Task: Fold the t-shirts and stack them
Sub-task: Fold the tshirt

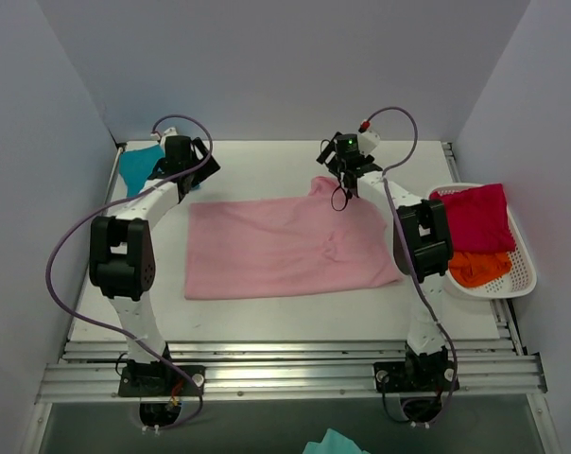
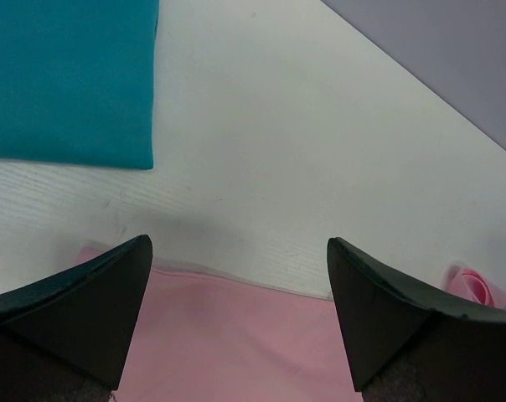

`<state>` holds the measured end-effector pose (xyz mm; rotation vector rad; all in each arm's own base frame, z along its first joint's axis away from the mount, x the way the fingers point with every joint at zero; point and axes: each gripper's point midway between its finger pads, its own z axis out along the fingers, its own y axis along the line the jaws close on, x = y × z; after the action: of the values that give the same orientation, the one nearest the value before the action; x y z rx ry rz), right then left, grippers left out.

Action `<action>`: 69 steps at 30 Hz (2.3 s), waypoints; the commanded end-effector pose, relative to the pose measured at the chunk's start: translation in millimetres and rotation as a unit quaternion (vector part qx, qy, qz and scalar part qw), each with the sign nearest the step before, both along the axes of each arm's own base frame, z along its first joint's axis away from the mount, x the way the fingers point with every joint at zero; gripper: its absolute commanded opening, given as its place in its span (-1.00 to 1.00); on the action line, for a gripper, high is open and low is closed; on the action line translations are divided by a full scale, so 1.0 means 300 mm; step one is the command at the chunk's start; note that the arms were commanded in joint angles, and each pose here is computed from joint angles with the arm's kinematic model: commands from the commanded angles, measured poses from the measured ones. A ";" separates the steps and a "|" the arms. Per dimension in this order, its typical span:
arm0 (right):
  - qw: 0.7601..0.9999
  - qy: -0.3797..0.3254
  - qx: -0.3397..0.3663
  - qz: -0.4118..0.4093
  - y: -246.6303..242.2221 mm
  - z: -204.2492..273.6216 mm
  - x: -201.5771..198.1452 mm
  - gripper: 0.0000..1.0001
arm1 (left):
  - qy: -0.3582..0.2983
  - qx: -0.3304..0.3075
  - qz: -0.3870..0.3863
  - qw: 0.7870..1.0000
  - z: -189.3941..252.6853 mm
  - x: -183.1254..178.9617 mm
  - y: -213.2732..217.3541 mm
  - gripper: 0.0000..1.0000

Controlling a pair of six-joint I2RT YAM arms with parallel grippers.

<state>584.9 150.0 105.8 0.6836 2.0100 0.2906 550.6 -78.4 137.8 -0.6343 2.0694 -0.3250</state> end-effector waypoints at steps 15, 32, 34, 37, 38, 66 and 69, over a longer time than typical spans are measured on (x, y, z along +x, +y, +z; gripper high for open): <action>0.999 0.028 0.001 -0.025 -0.018 -0.154 -0.001 0.52 | -0.039 -0.006 -0.029 0.999 0.042 0.071 -0.001 0.90; 0.999 0.037 0.017 -0.023 -0.011 -0.248 0.080 0.41 | -0.032 -0.001 -0.026 0.999 0.013 0.071 0.006 0.92; 0.999 0.031 0.019 -0.021 -0.009 -0.236 0.085 0.16 | -0.030 0.000 -0.025 0.999 0.005 0.072 0.005 0.92; 0.999 0.027 0.018 -0.021 -0.018 -0.229 0.088 -0.23 | -0.026 0.000 -0.022 0.999 -0.007 0.071 0.010 0.93; 0.999 0.029 0.017 -0.020 -0.020 -0.235 0.088 -0.57 | -0.023 0.000 -0.021 0.999 -0.012 0.067 0.009 0.93; 0.999 0.029 0.045 -0.009 -0.009 -0.252 0.075 -1.00 | 0.104 0.033 0.083 0.991 -0.196 -0.102 0.133 0.89; 0.998 0.031 0.046 -0.010 -0.014 -0.255 0.073 -1.00 | 0.102 0.032 0.082 0.991 -0.202 -0.088 0.127 0.83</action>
<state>606.0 150.1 22.0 0.7646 2.0726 0.3381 515.8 -44.8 67.9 -0.8103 2.2319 -0.1069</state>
